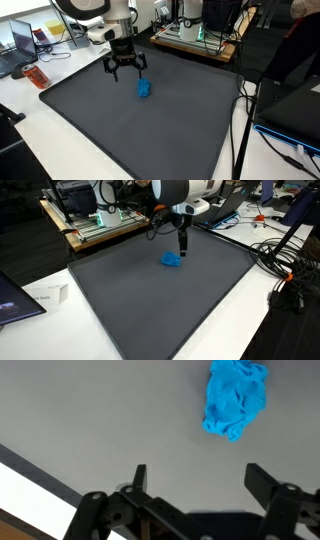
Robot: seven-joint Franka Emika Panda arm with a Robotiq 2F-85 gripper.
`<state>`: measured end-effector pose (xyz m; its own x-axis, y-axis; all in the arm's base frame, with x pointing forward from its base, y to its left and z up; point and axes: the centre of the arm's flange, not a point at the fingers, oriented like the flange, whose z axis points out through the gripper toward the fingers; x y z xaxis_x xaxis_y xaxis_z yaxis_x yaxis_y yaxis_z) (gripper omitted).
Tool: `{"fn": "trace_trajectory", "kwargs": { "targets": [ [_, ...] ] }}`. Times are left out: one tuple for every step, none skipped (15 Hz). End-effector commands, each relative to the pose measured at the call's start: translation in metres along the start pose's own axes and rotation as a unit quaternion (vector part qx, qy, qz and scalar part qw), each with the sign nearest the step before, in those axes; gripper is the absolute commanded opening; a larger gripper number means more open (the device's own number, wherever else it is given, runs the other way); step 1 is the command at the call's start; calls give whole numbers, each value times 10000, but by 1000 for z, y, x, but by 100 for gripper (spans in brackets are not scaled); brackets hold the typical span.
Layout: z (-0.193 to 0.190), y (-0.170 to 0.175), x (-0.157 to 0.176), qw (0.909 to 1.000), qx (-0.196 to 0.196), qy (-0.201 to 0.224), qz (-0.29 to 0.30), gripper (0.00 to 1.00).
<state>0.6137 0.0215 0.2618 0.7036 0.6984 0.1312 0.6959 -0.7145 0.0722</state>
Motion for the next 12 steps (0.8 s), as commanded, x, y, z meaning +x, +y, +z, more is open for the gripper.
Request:
{"fn": "trace_trajectory", "kwargs": {
  "targets": [
    [-14,25,12,9978,578,286,-127,100],
    [-13,26,10,9966,709,385,-145,100],
    [-11,28,10,9953,844,464,-130,100],
    [-10,29,9,9938,955,547,-127,100],
    [-8,31,8,9925,1051,610,-111,100],
    [-6,34,7,9908,1160,686,-85,100],
    [-4,36,5,9897,1226,740,-51,100],
    [-1,39,4,9883,1306,783,-20,100],
    [1,40,2,9873,1355,825,19,100],
    [3,42,-1,9868,1383,835,66,100],
    [4,44,-3,9863,1409,849,104,100],
    [6,46,-5,9860,1433,845,141,100]
  ]
}}
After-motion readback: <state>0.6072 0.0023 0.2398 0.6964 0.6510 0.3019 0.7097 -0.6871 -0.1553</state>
